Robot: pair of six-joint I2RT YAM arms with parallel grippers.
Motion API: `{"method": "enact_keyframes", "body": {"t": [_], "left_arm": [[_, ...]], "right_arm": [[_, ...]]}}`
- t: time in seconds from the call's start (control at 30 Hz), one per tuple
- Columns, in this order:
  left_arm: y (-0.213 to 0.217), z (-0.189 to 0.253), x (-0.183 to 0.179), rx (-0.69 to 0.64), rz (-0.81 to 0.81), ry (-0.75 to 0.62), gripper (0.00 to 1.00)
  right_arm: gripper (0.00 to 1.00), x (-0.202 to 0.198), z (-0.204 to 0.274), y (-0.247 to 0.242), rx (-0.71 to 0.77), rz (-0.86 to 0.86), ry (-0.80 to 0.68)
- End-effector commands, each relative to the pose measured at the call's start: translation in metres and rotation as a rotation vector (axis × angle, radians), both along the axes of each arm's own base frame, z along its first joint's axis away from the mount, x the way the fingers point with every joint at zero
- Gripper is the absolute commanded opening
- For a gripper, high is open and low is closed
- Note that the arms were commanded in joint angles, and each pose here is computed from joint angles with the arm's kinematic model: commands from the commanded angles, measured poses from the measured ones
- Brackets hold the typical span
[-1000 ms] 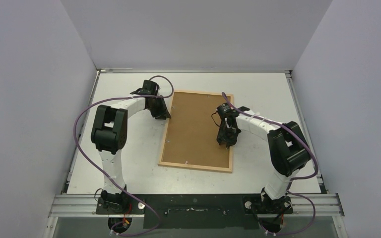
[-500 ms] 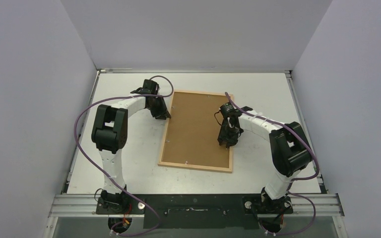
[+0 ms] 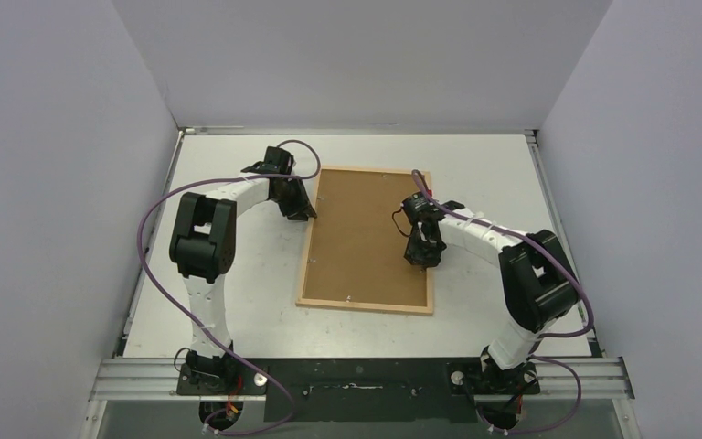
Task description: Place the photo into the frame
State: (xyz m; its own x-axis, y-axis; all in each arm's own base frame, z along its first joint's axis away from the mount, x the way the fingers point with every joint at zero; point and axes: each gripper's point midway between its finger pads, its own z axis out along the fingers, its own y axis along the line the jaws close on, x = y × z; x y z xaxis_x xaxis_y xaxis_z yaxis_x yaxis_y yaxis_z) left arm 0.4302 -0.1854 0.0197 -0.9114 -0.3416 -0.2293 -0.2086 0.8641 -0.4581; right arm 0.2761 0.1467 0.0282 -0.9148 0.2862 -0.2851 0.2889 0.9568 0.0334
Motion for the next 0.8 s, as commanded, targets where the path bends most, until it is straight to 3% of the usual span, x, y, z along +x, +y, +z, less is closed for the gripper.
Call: {"method": "enact_keyframes", "body": {"t": [0.0,0.17,0.43,0.77], "left_arm": [[0.032,-0.057,-0.021,0.162,0.056,0.129,0.13],[0.031,-0.057,-0.022,0.158,0.054,0.134,0.13],[0.027,-0.057,-0.019,0.132,0.057,0.136,0.13],[0.024,-0.058,-0.016,0.106,0.069,0.143,0.12]], "right_arm": [[0.34,-0.001,0.005,-0.022,-0.078,-0.045,-0.046],[0.34,0.009,0.007,-0.013,-0.049,-0.036,-0.070],[0.34,-0.013,-0.011,-0.010,-0.033,-0.009,0.017],[0.36,-0.040,-0.020,-0.023,-0.116,0.141,0.213]]}}
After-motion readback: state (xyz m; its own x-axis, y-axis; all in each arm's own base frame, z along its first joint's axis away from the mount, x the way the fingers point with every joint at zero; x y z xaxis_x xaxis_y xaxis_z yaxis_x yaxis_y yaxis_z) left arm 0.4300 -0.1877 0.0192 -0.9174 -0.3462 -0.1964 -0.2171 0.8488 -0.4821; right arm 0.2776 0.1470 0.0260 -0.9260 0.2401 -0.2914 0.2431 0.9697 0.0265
